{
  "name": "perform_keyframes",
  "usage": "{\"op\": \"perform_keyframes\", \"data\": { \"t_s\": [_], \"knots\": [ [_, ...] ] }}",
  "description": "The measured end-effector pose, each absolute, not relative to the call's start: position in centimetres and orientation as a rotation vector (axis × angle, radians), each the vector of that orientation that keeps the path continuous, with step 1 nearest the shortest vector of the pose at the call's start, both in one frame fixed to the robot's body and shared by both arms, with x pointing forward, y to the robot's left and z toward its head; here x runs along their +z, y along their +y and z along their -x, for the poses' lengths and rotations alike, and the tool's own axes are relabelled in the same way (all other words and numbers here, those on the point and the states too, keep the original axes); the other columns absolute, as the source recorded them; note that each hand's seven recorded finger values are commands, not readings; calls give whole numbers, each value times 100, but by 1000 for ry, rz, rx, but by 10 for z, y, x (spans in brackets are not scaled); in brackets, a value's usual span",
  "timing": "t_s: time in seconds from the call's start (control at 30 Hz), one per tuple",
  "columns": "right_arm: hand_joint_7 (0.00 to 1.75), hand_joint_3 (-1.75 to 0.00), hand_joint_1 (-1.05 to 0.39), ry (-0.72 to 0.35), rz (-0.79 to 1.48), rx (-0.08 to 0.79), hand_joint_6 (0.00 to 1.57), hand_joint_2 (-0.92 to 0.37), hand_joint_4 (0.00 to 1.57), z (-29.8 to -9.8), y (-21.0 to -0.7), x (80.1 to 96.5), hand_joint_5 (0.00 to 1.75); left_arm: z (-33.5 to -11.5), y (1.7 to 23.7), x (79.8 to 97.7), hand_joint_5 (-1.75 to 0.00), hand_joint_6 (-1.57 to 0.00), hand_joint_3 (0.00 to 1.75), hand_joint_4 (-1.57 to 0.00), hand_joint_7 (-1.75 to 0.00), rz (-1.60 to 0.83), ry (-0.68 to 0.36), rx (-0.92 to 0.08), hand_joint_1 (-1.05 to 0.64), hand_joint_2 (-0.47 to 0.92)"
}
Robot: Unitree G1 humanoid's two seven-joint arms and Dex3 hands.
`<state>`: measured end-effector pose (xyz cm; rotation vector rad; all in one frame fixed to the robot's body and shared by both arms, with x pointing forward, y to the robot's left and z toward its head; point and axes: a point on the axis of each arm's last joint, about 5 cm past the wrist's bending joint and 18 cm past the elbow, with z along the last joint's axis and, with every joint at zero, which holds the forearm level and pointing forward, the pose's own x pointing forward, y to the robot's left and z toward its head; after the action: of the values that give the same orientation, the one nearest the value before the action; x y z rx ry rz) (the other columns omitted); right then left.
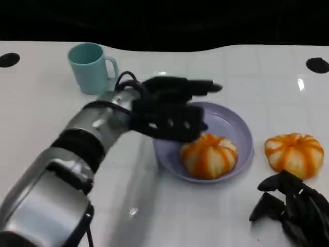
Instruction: Grasp the bread from the table and place it into the plate.
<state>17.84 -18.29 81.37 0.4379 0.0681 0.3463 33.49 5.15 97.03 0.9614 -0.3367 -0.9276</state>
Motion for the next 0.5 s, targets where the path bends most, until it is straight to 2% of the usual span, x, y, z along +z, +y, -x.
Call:
{"op": "perform_keyframes", "data": {
  "t_s": [0.1,0.23,0.27,0.3,0.33,0.37,0.43,0.47,0.5],
  "knots": [
    [124,-26,-53,72,-442,346,57,-92,64,-179,-183,814,153,-338,61,978,-23,-14,76,-11,-11,-875,-360,-915,-100,92],
    [124,-26,-53,73,-443,347,57,-92,64,-179,-183,814,153,-336,63,973,-24,-14,76,-11,-10,-858,-339,-928,-100,92],
    [124,-25,-54,73,-443,347,58,-92,64,-179,-183,814,153,-336,64,971,-32,-21,65,-23,-12,-855,-333,-930,-95,92],
    [124,-24,-54,73,-442,348,58,-92,64,-179,-183,814,153,-335,66,968,-35,-24,61,-26,-13,-788,-323,-926,-94,92],
    [124,-24,-54,73,-442,347,58,-92,65,-179,-183,814,153,-333,69,964,-37,-25,59,-28,-13,-645,-326,-903,-93,92],
    [124,-24,-54,73,-441,345,58,-92,64,-179,-183,814,153,-330,72,959,-46,-34,56,-38,-16,-512,-328,-883,-86,92],
    [124,-24,-54,74,-442,344,58,-92,64,-179,-183,815,153,-323,79,946,-52,-39,54,-42,-16,-240,-332,-834,-82,92],
    [124,-26,-53,77,-444,344,57,-92,63,-179,-183,815,153,-320,83,940,-66,-50,50,-52,-20,-143,-332,-812,-75,92],
    [125,-27,-52,78,-444,345,57,-92,63,-179,-183,815,154,-317,87,934,-71,-54,48,-55,-21,-54,-325,-792,-73,92]
  ]
}}
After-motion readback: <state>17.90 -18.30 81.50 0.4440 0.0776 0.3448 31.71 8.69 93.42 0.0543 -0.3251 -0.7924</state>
